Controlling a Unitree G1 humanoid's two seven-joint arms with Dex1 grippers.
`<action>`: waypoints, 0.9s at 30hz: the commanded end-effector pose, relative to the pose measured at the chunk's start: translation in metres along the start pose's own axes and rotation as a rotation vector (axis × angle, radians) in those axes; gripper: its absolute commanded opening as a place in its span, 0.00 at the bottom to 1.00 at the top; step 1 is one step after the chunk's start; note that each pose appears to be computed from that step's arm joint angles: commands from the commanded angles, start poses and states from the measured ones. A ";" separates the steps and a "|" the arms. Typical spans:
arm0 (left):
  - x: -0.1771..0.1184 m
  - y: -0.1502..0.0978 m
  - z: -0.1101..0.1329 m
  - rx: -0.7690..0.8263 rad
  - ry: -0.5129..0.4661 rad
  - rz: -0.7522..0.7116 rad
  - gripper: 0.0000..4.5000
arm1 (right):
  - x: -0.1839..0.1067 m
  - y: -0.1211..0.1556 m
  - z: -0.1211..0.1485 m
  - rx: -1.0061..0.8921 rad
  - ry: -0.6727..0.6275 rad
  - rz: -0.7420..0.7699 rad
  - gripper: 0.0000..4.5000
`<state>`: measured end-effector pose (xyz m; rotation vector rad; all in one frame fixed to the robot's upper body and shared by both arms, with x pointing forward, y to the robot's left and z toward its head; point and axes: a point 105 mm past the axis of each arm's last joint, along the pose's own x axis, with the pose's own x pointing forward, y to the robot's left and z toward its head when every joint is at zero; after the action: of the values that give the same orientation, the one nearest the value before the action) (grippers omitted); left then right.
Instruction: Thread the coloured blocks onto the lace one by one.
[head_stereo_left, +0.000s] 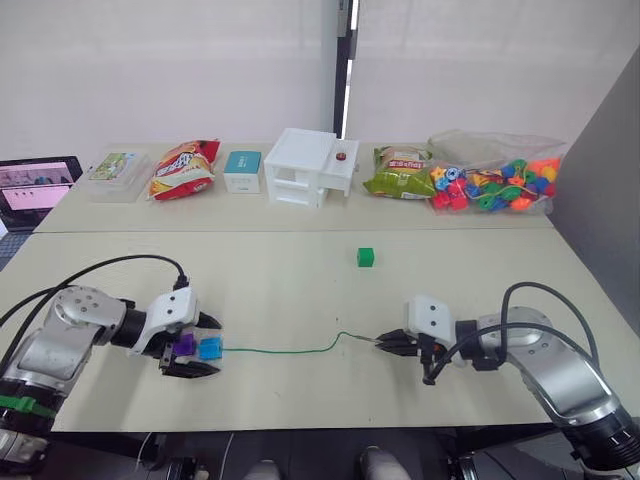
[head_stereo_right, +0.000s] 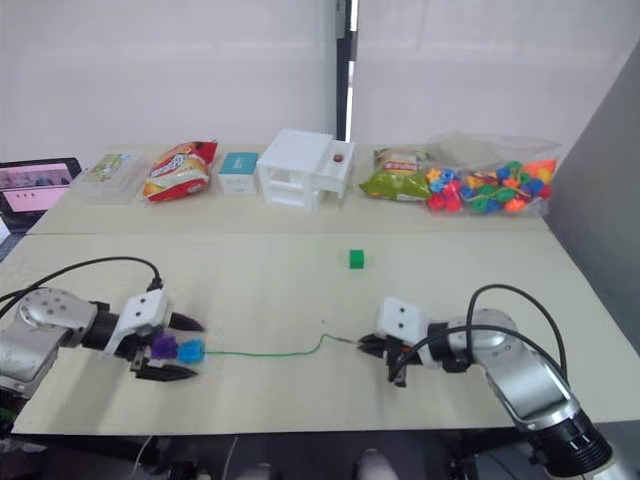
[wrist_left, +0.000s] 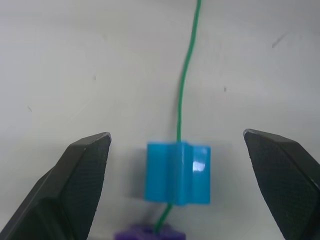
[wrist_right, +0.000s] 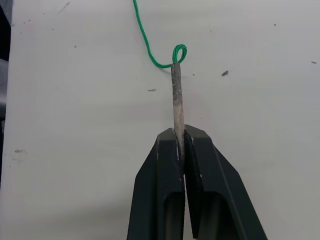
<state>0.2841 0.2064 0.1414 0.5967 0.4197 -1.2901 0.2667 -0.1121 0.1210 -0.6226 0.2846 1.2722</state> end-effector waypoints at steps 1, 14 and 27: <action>0.017 -0.009 0.042 0.041 -0.139 -0.038 0.99 | 0.006 0.003 0.016 -0.047 -0.024 0.020 0.00; 0.117 -0.032 0.068 0.059 -0.284 -0.114 0.99 | 0.031 0.002 0.030 -0.104 -0.022 0.058 0.00; 0.128 -0.026 0.074 0.065 -0.303 -0.104 0.43 | 0.031 0.001 0.030 -0.117 -0.010 0.059 0.00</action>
<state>0.2861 0.0619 0.1087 0.4171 0.2024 -1.4665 0.2704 -0.0718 0.1216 -0.6866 0.2504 1.3518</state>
